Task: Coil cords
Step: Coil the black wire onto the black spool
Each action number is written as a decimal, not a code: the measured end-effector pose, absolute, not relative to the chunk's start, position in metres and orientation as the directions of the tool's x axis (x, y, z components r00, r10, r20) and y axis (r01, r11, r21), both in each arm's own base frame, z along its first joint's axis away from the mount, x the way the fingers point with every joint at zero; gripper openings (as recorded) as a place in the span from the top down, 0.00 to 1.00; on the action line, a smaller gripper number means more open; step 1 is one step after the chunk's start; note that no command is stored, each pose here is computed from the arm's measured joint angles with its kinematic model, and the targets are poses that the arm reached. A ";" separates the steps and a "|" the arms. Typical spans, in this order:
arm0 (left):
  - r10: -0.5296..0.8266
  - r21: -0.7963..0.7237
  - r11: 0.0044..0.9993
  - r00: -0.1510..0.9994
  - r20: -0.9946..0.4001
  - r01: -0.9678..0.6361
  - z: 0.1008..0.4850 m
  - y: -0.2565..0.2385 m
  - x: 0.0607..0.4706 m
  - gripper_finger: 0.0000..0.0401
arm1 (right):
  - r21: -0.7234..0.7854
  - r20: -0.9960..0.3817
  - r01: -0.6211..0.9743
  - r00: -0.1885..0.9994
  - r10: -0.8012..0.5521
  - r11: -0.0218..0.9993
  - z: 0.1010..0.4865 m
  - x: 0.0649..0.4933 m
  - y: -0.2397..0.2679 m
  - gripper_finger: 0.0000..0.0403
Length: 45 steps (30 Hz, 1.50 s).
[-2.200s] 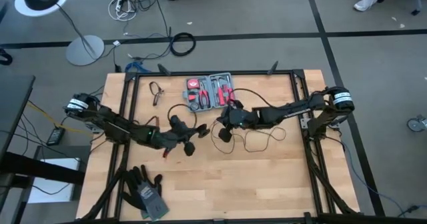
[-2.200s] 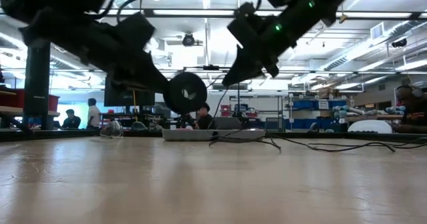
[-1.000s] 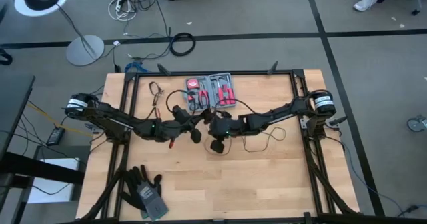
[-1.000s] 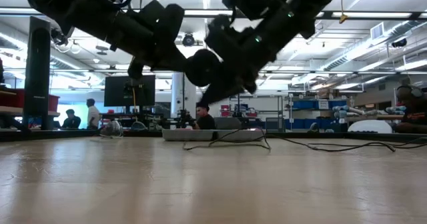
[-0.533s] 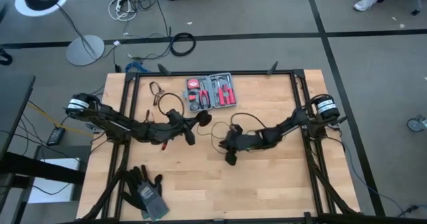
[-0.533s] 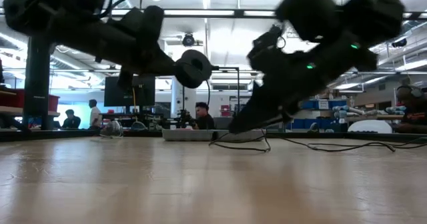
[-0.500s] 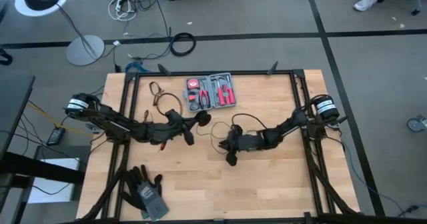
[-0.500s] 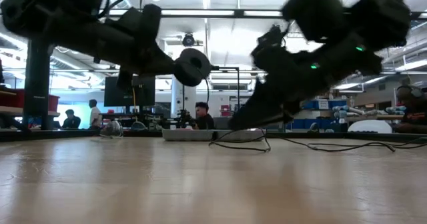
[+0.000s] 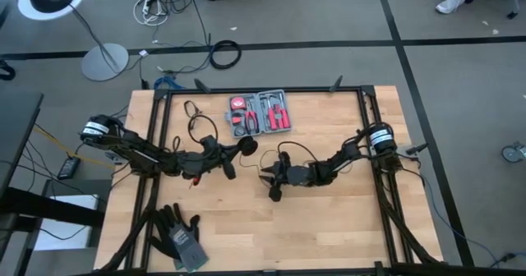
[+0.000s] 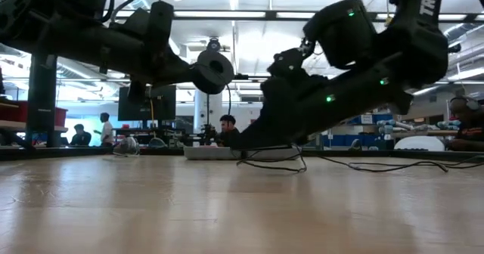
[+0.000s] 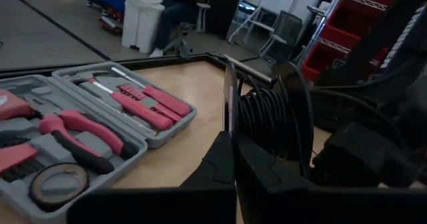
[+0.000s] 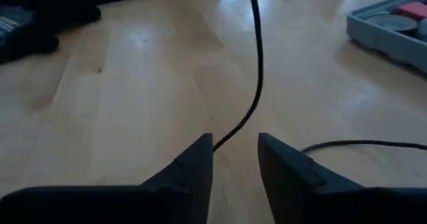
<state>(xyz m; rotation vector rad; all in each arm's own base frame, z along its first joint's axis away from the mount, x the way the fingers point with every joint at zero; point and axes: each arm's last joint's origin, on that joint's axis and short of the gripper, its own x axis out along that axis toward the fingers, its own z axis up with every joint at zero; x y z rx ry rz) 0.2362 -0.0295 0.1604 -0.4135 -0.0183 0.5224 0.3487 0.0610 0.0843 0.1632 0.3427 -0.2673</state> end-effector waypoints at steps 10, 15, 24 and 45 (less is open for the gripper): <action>0.467 -0.387 0.797 0.879 -0.090 -0.463 0.160 -0.030 0.236 1.00 | 0.151 -0.327 0.317 0.910 -0.255 0.936 0.087 0.359 0.053 0.67; 0.463 -0.394 0.799 0.883 -0.082 -0.455 0.161 -0.031 0.237 1.00 | 0.179 -0.345 0.333 0.903 -0.258 0.926 0.086 0.360 0.049 0.75; 0.330 -0.358 0.871 0.941 -0.081 -0.336 0.162 -0.036 0.238 1.00 | 0.155 -0.466 0.397 0.837 -0.287 0.905 0.092 0.352 0.039 0.99; 0.270 -0.283 0.906 0.944 -0.190 -0.316 0.152 -0.041 0.237 1.00 | 0.142 -0.603 0.484 0.734 -0.313 0.863 0.204 0.306 -0.019 1.00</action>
